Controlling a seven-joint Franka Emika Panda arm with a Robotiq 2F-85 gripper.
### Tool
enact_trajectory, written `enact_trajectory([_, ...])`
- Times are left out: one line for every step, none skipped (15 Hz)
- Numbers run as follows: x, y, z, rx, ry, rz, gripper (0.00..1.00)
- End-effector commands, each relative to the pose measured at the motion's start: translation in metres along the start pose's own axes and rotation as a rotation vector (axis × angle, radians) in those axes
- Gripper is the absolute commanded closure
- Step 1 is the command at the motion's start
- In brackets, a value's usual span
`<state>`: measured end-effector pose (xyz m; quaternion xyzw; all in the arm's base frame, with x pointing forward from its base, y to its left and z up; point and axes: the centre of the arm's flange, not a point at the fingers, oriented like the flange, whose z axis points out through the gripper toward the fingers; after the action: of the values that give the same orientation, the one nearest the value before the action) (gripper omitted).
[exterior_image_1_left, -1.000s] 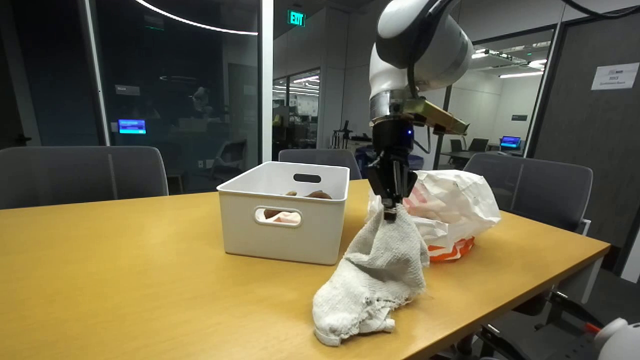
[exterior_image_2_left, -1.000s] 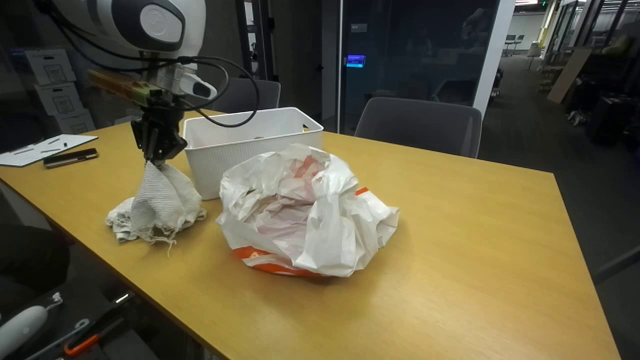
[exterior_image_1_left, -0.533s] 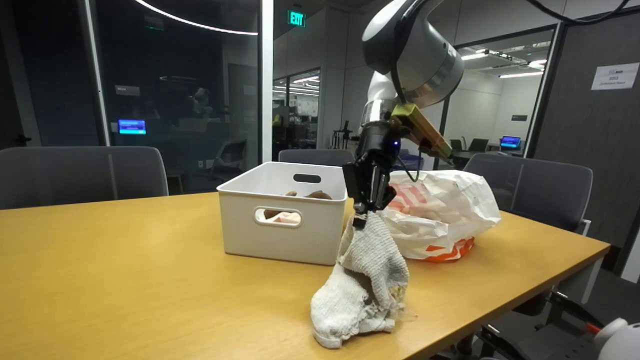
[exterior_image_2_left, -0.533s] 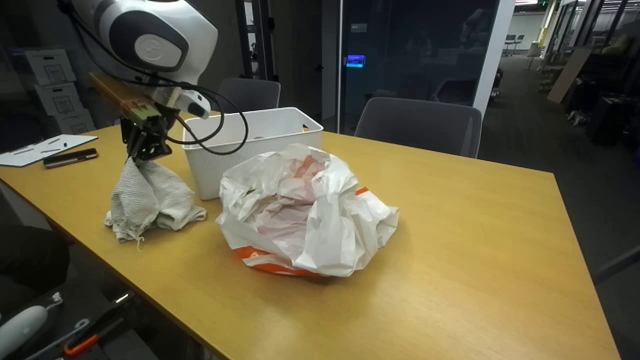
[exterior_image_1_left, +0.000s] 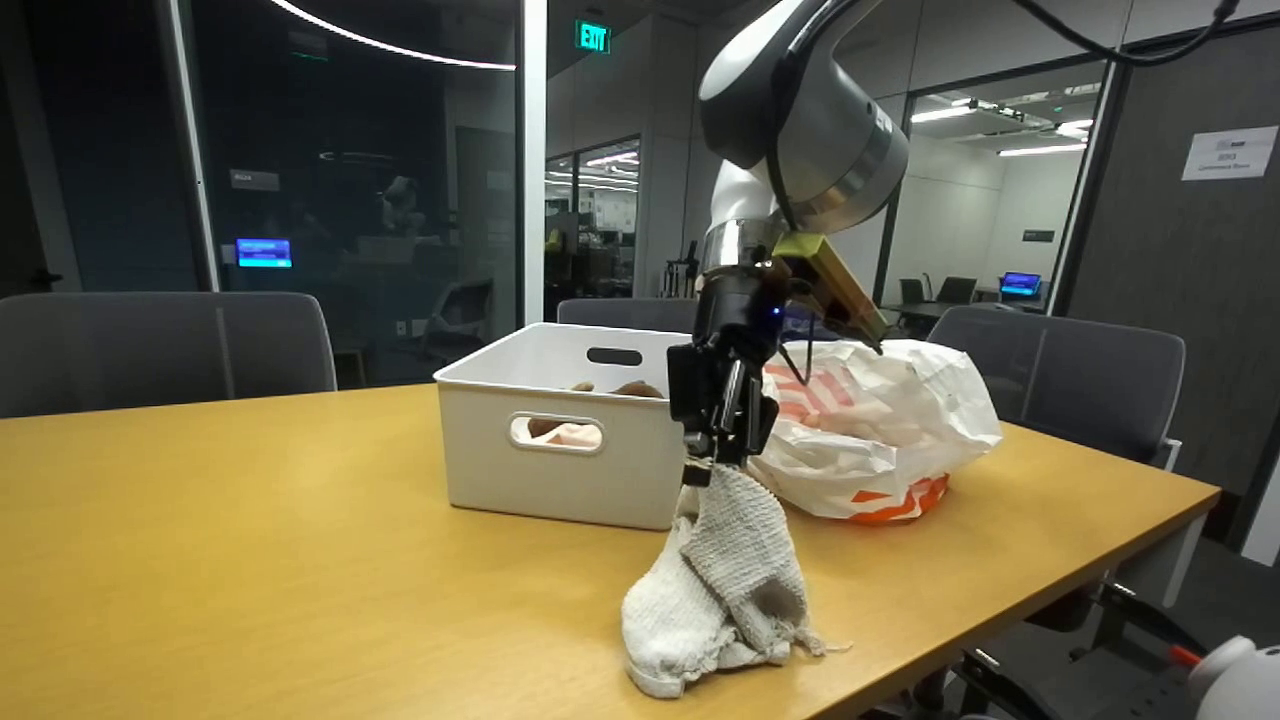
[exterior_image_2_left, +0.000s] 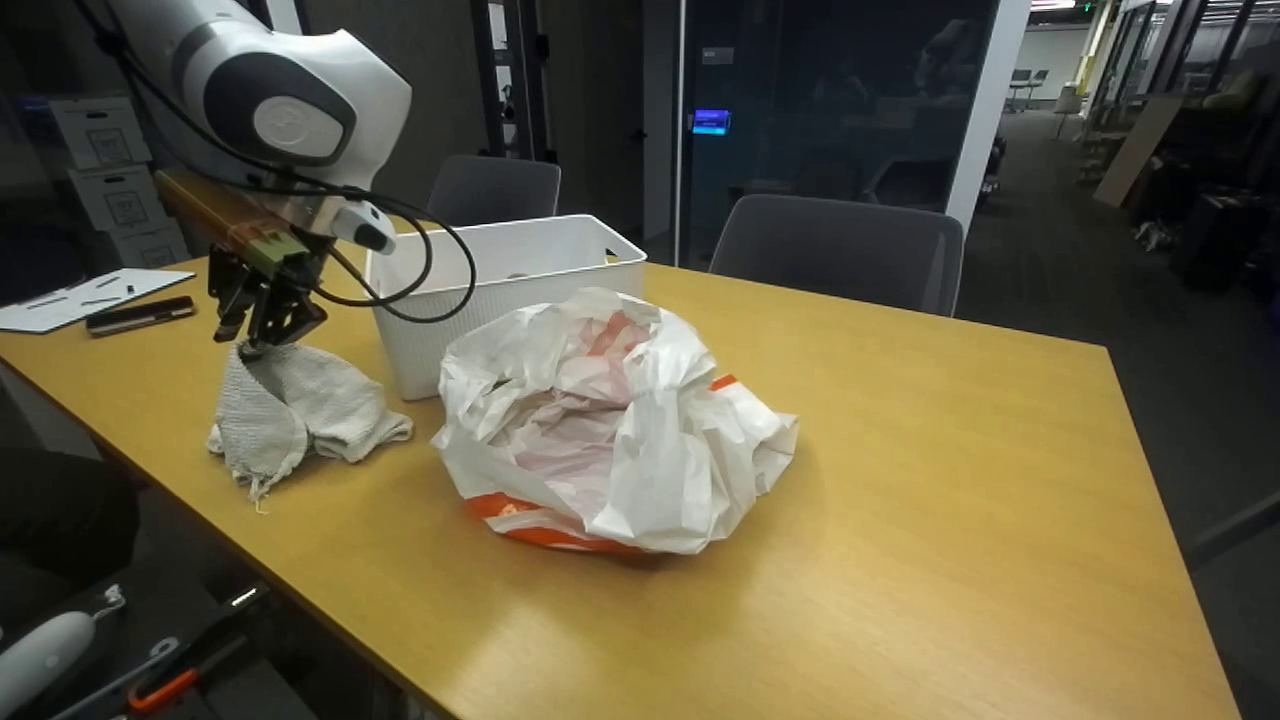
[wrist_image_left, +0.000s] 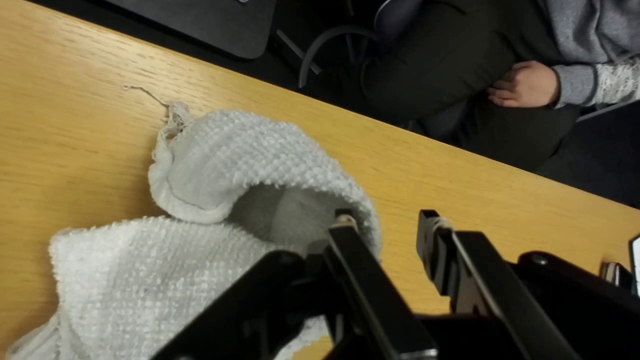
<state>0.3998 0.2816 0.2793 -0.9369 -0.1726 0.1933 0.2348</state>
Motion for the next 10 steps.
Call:
enact_trajectory([0.0, 0.0, 0.0, 0.0, 0.001, -0.001, 0.62])
enact_trajectory([0.0, 0.0, -0.001, 0.0, 0.002, -0.002, 0.62])
enact_trajectory([0.001, -0.001, -0.001, 0.0, 0.002, -0.002, 0.37])
enact_trajectory([0.001, -0.003, 0.002, -0.042, 0.01, -0.007, 0.35])
enact_trajectory([0.0, -0.004, 0.007, -0.082, 0.007, -0.007, 0.29])
enact_trajectory([-0.002, -0.004, 0.012, -0.105, 0.001, -0.009, 0.22])
enact_trajectory([-0.004, -0.004, 0.018, -0.114, -0.009, -0.006, 0.13])
enact_trajectory([-0.007, -0.002, 0.026, -0.121, -0.018, -0.002, 0.06])
enact_trajectory([-0.01, 0.001, 0.036, -0.119, -0.031, -0.002, 0.0])
enact_trajectory([-0.013, 0.004, 0.048, -0.095, -0.034, 0.0, 0.0])
